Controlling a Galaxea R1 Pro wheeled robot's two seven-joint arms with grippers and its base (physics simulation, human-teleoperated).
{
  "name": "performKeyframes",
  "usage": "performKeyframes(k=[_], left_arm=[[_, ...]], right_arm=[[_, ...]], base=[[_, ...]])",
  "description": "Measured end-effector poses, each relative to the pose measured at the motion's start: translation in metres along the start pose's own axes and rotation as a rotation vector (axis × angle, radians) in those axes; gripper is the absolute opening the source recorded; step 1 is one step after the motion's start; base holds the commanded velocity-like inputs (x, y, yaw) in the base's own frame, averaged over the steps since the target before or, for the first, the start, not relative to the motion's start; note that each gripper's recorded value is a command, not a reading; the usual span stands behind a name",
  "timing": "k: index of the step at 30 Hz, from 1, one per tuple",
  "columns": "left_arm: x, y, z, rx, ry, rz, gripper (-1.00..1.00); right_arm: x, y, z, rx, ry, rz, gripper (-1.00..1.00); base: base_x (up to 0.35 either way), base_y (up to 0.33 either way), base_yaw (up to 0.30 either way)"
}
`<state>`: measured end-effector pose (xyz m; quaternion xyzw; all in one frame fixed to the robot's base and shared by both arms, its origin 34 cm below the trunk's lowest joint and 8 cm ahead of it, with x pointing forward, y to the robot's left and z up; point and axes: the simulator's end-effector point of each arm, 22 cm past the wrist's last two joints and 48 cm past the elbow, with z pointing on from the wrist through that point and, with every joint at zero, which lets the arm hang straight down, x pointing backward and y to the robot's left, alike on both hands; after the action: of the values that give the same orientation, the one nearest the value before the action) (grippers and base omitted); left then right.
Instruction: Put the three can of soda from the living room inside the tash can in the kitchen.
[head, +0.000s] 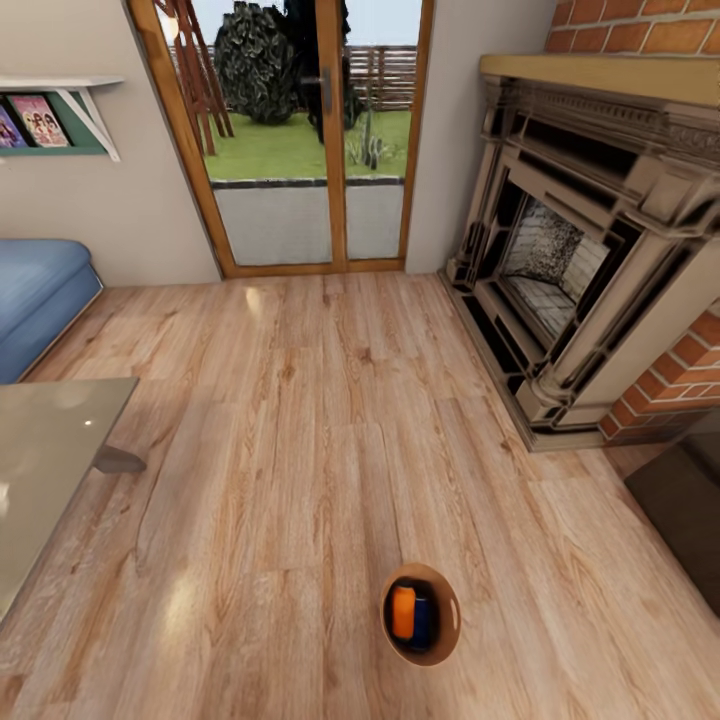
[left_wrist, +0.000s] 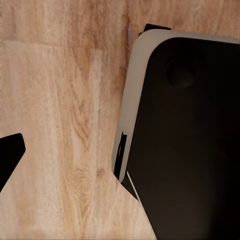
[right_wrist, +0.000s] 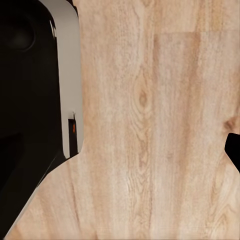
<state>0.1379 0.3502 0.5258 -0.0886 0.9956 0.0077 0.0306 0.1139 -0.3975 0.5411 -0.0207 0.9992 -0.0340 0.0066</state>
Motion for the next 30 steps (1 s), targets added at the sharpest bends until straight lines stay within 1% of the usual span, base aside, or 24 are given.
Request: performKeyframes(k=[17, 23, 30], left_arm=[[0.002, 0.000, -0.022, 0.001, 0.001, 0.001, 1.00], [0.003, 0.000, -0.029, 0.002, 0.001, 0.001, 1.00], [0.004, 0.000, -0.037, 0.002, 0.002, 0.001, 1.00]], right_arm=[[0.006, 0.001, -0.022, -0.005, 0.008, 0.000, 1.00], [0.009, 0.005, -0.029, -0.018, 0.014, -0.022, 1.00], [0.011, 0.006, -0.037, -0.022, 0.016, -0.028, 1.00]], base=[[0.000, 0.000, 0.000], [0.000, 0.000, 0.000], [0.000, 0.000, 0.000]])
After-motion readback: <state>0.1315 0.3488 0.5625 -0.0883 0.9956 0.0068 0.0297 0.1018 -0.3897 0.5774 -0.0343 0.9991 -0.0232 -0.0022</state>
